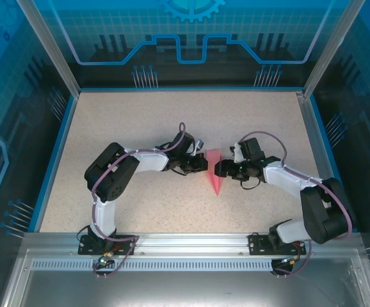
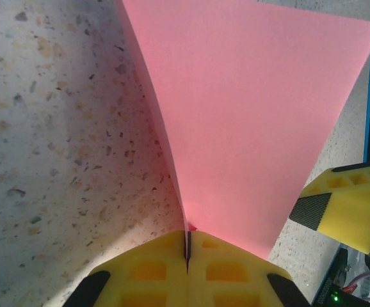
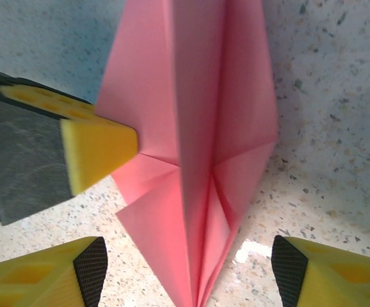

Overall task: Fold a paper plane with a square sheet of paper (pick it up from the middle)
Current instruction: Move the paper plane to the center of the table.

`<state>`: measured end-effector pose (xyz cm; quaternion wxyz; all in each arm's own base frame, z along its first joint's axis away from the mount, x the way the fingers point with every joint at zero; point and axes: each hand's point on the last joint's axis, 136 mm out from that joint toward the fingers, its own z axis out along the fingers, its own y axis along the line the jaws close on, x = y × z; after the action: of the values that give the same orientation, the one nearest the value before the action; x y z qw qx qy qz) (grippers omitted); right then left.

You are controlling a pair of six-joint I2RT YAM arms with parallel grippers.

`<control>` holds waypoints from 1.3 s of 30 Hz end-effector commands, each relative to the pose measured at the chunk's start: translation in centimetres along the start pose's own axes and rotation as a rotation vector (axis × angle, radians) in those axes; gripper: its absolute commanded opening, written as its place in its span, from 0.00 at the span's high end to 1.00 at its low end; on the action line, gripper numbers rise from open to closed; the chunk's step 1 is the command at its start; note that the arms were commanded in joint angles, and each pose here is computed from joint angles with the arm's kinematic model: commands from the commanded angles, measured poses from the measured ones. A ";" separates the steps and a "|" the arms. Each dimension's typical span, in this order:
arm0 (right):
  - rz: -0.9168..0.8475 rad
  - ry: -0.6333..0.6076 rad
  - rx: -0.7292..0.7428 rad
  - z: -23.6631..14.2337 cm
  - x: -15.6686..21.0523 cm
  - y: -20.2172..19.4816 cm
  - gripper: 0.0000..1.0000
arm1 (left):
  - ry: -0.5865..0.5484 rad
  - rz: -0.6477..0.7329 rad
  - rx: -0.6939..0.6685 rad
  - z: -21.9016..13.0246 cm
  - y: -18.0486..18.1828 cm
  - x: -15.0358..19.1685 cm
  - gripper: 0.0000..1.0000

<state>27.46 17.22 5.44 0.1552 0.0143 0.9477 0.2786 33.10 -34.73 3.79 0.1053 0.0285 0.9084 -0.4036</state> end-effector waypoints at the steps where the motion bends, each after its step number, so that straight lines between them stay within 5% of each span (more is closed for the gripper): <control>1: -0.048 0.024 -0.029 0.2 -0.3 1.4 0.30 | -0.011 0.009 -0.033 -0.4 0.8 -0.2 1.00; 9: -0.085 0.040 -0.025 0.8 -0.2 2.4 0.41 | -0.010 0.003 -0.042 -0.4 1.1 -0.1 1.00; 23: -0.114 0.106 -0.016 2.1 1.0 3.0 0.45 | -0.009 -0.003 -0.043 -0.4 1.1 -0.2 1.00; 33: -0.155 0.124 0.108 3.3 1.5 2.2 0.48 | -0.007 -0.003 -0.046 -0.4 1.1 -0.1 1.00; 39: -0.151 0.117 0.149 3.6 1.1 1.8 0.58 | -0.008 -0.004 -0.047 -0.6 1.0 -0.2 1.00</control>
<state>27.02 20.87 3.27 0.1192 -0.0610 0.9670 0.2165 33.13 -34.22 3.30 0.1041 0.0205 0.9147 -0.3899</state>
